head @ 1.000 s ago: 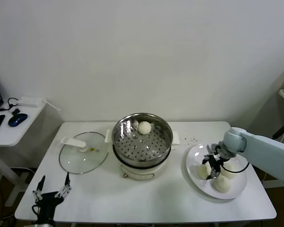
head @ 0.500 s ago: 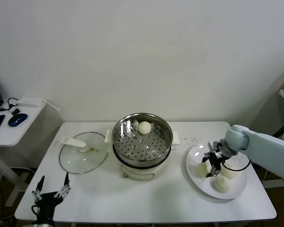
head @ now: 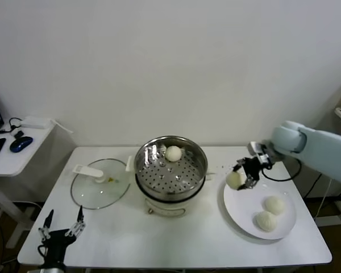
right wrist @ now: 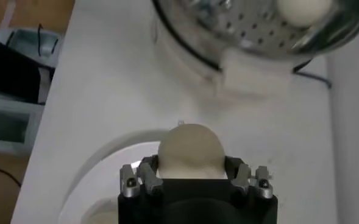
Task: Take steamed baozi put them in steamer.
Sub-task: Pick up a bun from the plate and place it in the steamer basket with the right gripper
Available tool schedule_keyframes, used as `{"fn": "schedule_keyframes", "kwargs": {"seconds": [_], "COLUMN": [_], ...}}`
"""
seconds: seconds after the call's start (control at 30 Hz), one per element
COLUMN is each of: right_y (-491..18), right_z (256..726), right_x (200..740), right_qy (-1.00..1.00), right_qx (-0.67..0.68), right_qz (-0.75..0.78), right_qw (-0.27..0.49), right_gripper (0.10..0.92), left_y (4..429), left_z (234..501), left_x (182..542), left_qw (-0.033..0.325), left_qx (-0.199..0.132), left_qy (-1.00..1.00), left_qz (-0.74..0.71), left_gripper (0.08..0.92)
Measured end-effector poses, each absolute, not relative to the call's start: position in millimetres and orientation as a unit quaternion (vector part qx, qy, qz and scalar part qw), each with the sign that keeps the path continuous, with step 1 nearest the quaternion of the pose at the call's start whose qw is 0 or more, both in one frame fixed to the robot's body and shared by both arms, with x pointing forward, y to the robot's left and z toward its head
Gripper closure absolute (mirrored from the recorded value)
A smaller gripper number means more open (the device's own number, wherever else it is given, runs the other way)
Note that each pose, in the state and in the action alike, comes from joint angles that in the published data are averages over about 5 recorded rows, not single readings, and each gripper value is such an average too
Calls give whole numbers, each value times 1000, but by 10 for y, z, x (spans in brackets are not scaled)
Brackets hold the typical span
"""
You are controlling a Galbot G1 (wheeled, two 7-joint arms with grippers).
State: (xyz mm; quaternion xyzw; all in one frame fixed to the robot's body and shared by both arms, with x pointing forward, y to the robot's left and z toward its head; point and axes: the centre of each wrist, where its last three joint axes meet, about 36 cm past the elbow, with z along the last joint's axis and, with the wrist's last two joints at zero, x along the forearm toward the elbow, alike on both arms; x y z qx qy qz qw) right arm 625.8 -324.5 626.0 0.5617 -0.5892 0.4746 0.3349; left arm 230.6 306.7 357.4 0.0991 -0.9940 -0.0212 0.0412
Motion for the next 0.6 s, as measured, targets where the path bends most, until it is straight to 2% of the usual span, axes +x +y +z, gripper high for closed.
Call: {"fn": "schedule_keyframes", "kwargs": {"seconds": [0.3,0.6], "right_y": [-2682,-1885], "right_z": [6915,7032], "right_x": [6450,6694], "right_qy": [-603,-589], "right_qx": [573,585], "right_qz": [470,485], "right_qw": [295,276], "right_gripper": [326,320], "left_y": [3019,3019], "left_z": [3637,3675], "left_x": [2299,2267], "left_qw": [35,31], "left_qx": [95,97], "left_qy": [-995,-994], "left_qz": [-21,-27], "left_gripper": [177,177]}}
